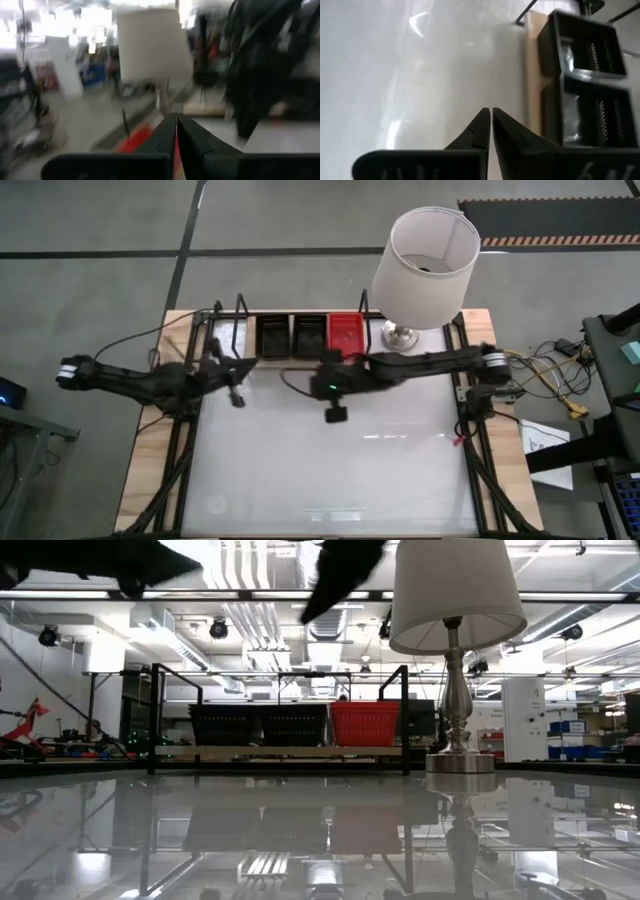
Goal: Stack baskets on shelf by color
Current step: Stack the black bin on the left black bin on the shelf
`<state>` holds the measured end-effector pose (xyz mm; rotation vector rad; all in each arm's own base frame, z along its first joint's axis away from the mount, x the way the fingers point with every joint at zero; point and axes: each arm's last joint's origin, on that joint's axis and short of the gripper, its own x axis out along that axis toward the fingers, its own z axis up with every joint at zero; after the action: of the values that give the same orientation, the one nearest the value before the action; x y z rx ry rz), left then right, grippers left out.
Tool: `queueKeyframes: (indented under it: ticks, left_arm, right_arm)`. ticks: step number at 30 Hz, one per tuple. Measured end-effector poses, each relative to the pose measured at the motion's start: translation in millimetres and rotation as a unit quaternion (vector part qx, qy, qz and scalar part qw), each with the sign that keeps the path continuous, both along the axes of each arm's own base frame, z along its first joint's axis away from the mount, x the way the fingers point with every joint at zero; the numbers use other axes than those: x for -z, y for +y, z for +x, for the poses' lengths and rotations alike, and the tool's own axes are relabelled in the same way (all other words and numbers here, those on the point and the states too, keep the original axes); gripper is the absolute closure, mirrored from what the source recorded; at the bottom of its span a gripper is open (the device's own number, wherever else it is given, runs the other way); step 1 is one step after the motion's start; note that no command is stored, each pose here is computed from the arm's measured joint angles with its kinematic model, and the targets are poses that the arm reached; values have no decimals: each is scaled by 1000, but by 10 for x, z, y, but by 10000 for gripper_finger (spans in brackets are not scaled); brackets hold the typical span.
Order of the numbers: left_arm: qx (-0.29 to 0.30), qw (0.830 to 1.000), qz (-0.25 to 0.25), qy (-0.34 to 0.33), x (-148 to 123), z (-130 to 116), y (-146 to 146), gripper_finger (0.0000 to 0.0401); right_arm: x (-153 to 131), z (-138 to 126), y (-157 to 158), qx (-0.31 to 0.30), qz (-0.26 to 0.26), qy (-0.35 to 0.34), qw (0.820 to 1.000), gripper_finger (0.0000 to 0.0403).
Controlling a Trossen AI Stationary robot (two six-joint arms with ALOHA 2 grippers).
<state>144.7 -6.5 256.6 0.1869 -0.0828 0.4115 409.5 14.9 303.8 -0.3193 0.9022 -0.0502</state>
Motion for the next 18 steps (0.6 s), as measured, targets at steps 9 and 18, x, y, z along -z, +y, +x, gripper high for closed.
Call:
queueKeyframes:
  ticks: [9,18]
  left_arm:
    - [-153,954,-123,228,-140,513,237,401]
    - [-191,882,-190,388,-69,849,833,401]
  right_arm:
    - [234,-797,405,-19,22,-72,997,390]
    - [433,-1356,491,-8,43,-133,990,390]
